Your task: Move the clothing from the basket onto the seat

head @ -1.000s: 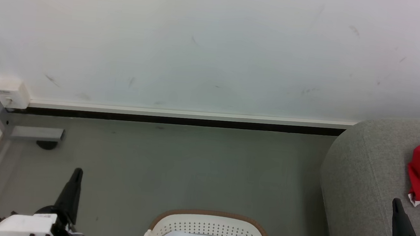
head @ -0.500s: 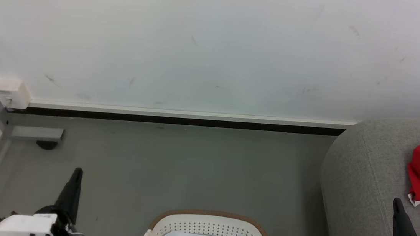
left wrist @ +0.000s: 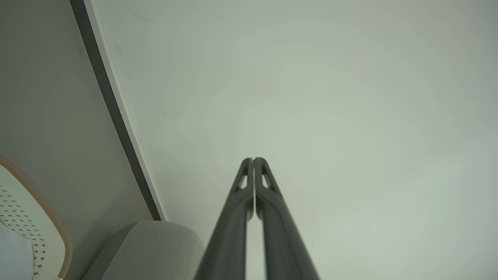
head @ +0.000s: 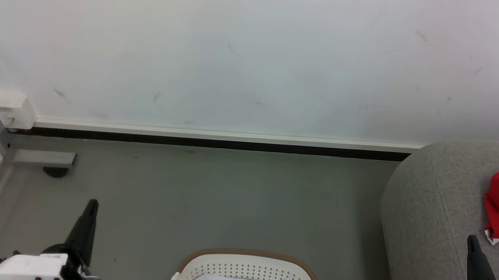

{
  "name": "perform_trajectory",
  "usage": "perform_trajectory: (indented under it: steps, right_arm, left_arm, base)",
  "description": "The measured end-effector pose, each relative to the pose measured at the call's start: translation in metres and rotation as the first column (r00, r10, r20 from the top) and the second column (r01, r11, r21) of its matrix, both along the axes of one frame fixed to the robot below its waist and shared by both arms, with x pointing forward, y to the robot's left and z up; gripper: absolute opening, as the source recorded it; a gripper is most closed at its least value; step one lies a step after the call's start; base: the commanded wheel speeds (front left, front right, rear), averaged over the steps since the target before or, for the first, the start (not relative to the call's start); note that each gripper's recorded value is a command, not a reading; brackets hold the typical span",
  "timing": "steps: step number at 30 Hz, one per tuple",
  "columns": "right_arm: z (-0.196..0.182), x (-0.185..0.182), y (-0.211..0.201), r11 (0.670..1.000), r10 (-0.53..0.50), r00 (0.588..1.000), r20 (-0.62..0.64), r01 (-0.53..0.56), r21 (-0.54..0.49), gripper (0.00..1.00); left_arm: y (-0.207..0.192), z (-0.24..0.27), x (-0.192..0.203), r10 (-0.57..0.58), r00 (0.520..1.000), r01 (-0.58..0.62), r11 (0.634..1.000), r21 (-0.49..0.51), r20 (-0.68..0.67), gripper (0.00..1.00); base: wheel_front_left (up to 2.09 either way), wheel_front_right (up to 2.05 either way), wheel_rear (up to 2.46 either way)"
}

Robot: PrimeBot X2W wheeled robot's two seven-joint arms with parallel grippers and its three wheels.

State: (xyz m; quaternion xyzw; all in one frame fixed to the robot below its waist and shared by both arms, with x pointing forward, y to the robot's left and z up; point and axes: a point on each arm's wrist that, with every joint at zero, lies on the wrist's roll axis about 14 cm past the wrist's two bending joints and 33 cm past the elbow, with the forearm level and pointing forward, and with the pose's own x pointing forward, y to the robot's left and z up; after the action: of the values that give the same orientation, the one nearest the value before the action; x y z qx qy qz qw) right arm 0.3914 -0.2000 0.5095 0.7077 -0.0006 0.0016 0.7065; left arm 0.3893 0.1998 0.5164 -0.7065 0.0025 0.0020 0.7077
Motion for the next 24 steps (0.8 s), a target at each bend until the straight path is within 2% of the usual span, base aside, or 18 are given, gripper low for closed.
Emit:
perform_trajectory:
  steps: [24]
  right_arm:
    - [0.0003,0.0002,0.0002,1.0,0.0,1.0,0.001,0.0,0.002,0.0]
  left_arm:
    - [0.0,0.0,0.0,0.0,1.0,0.0,1.0,0.0,0.0,0.0]
  base:
    - [0.0,0.0,0.0]
